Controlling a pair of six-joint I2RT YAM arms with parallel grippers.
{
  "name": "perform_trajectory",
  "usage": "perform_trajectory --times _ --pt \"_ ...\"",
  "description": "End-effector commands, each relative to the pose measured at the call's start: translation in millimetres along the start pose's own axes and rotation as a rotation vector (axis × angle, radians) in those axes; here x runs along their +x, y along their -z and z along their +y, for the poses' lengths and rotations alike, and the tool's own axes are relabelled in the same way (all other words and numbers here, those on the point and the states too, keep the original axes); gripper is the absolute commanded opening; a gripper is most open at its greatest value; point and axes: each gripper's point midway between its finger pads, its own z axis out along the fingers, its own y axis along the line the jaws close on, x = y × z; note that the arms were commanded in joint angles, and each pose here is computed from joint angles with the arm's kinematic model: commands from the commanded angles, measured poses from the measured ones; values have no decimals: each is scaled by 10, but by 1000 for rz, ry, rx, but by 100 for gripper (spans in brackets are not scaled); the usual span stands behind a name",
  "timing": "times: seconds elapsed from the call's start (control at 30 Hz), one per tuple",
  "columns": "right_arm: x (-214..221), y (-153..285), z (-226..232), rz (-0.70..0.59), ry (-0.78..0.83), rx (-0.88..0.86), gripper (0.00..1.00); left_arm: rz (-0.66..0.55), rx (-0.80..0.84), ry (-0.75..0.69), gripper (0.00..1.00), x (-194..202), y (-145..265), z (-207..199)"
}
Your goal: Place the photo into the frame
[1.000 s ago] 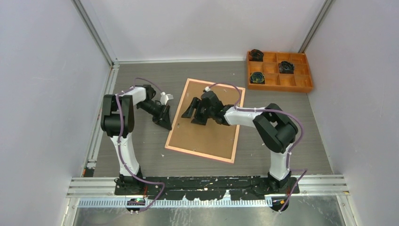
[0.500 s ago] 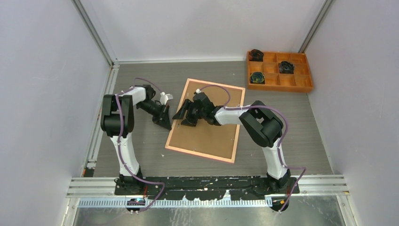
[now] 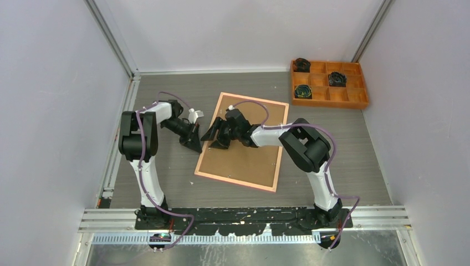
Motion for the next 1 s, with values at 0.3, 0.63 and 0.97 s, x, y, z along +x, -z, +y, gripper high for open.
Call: perform_trajectory --times 0.3,0.63,0.97 --pt "86 -116 96 37 -15 -29 64 8 -31 -23 2 -27 -76 128" --pt "126 -112 122 53 -24 -40 64 7 -30 -26 2 -38 -69 120" --pt "-79 66 26 -4 26 10 63 8 -29 -33 1 -29 -55 107"
